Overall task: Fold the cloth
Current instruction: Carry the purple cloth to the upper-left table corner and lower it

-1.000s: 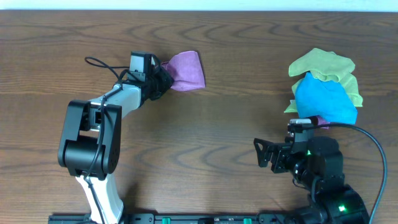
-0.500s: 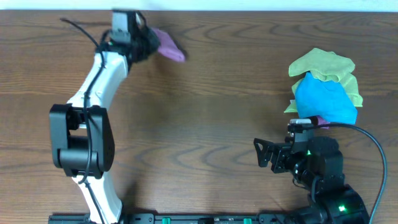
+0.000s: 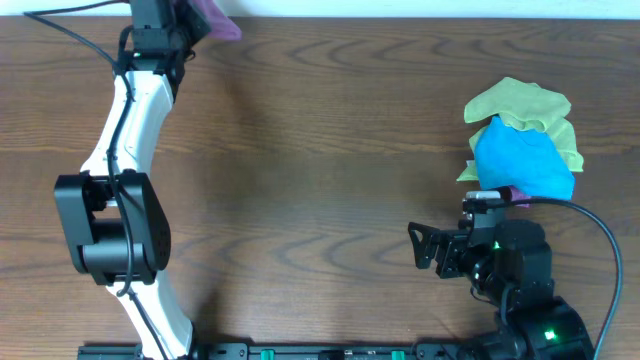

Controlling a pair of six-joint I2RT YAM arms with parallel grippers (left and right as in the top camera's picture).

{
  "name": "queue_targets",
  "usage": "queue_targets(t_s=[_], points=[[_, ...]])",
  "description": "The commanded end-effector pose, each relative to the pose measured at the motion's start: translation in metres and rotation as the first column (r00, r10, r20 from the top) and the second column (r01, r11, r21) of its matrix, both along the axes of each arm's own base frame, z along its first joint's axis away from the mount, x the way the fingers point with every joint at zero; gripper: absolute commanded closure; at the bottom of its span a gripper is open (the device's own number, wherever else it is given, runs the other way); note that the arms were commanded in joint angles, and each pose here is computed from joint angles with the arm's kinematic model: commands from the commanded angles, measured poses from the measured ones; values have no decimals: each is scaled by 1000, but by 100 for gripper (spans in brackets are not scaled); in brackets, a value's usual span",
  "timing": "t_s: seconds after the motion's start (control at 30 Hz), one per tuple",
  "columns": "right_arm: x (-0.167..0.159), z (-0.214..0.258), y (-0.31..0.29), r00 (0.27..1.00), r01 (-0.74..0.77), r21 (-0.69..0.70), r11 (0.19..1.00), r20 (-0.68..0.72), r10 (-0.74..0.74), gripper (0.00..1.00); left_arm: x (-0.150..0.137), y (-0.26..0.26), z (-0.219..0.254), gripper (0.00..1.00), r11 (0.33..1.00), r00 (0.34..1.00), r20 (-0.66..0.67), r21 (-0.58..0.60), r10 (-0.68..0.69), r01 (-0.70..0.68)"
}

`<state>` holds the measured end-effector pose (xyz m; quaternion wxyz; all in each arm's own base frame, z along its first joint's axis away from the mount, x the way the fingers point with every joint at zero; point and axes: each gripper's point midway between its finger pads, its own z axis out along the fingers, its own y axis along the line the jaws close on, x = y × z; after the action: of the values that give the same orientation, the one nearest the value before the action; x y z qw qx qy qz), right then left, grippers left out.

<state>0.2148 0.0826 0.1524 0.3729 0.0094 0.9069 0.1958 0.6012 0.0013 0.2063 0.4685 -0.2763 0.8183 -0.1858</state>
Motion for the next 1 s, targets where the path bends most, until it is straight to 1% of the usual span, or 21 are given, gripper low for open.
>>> queue_targets(t_s=[0.0, 0.27, 0.43, 0.53, 0.67, 0.93, 0.97], points=[[0, -2, -2, 1000, 21, 9, 1000, -9, -20, 1, 11, 20, -11, 94, 998, 999, 11, 38, 52, -52], [0, -2, -2, 1000, 21, 9, 1000, -9, -20, 1, 27, 49, -61, 94, 989, 991, -15, 63, 135, -134], [0, -2, -2, 1000, 21, 9, 1000, -9, -20, 1, 30, 63, -86, 94, 976, 980, -34, 101, 199, -194], [0, -2, -2, 1000, 21, 9, 1000, -9, -20, 1, 30, 65, -104, 94, 975, 977, -60, 106, 203, -196], [0, -2, -2, 1000, 21, 9, 1000, -9, -20, 1, 25, 64, -123, 94, 975, 973, -112, 112, 202, -190], [0, -2, -2, 1000, 21, 9, 1000, -9, -21, 1, 4, 62, -148, 94, 976, 949, -241, 122, 204, -179], [0, -2, -2, 1000, 21, 9, 1000, -9, -20, 1, 1, 62, -152, 92, 976, 944, -258, 124, 204, -177]])
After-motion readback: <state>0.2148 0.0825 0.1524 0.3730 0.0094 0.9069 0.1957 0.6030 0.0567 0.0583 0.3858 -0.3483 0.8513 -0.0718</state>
